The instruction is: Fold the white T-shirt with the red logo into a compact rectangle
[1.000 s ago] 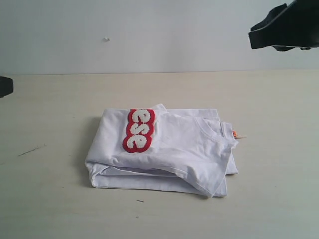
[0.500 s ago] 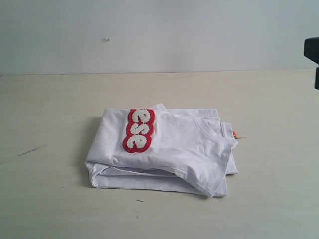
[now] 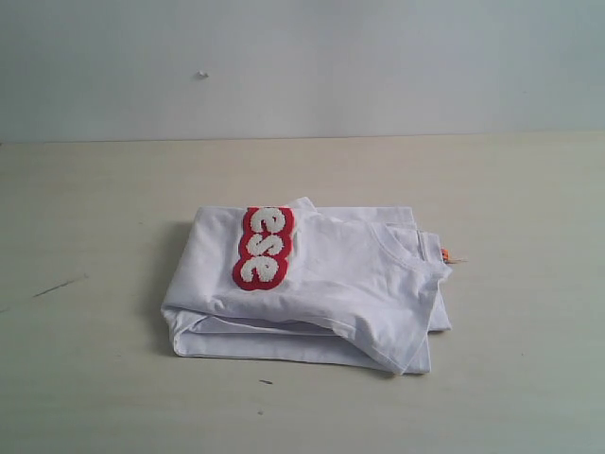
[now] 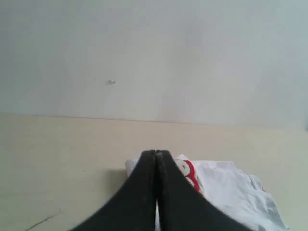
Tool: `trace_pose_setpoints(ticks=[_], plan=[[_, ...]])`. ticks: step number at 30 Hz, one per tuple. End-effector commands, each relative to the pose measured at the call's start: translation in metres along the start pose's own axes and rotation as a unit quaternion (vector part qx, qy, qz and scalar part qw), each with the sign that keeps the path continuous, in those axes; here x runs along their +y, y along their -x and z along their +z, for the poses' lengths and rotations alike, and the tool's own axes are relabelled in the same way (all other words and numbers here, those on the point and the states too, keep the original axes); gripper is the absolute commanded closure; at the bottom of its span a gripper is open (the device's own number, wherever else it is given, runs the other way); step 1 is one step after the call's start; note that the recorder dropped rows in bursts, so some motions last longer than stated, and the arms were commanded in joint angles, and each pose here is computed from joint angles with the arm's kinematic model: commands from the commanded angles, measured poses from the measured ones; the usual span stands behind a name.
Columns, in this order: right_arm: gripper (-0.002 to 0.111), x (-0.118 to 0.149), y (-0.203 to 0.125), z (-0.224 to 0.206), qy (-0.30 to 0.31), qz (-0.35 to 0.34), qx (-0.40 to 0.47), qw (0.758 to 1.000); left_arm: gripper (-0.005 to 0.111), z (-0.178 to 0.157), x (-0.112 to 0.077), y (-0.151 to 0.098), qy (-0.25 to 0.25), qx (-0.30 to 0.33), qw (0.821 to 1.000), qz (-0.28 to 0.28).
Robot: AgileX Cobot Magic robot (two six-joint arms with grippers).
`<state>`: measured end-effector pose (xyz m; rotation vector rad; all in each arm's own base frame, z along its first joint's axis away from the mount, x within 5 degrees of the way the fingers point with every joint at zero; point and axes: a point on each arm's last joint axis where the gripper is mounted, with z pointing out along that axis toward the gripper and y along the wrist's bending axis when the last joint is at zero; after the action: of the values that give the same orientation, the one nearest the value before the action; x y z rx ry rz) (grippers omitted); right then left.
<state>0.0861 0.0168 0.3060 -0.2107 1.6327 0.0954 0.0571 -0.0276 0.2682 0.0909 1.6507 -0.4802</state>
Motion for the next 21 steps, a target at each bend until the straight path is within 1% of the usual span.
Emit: trace_pose_setpoints(ticks=[1,4,9,11,15,21], plan=[[0.072,0.001,-0.001,-0.020,0.000,0.004,-0.036,0.999,0.107,-0.011,-0.004,0.000,-0.016,-0.022,1.000,0.005],[0.072,0.003,-0.007,-0.030,0.006,0.002,-0.035,0.999,0.107,-0.018,-0.007,-0.001,-0.027,-0.029,0.999,0.022],[0.072,0.007,-0.023,-0.041,0.018,0.000,-0.011,1.000,0.107,-0.025,-0.009,-0.001,-0.033,-0.052,0.998,0.029],[0.072,0.009,-0.030,-0.045,0.028,-0.001,0.020,0.999,0.107,-0.025,-0.009,-0.002,-0.037,-0.047,0.998,0.025],[0.072,0.009,-0.031,-0.046,0.029,-0.001,0.019,0.999,0.107,-0.025,-0.011,-0.007,-0.050,-0.019,0.998,0.024],[0.072,0.009,-0.031,-0.046,0.029,-0.001,0.019,0.999,0.107,-0.025,-0.012,-0.007,-0.051,-0.017,0.998,0.024]])
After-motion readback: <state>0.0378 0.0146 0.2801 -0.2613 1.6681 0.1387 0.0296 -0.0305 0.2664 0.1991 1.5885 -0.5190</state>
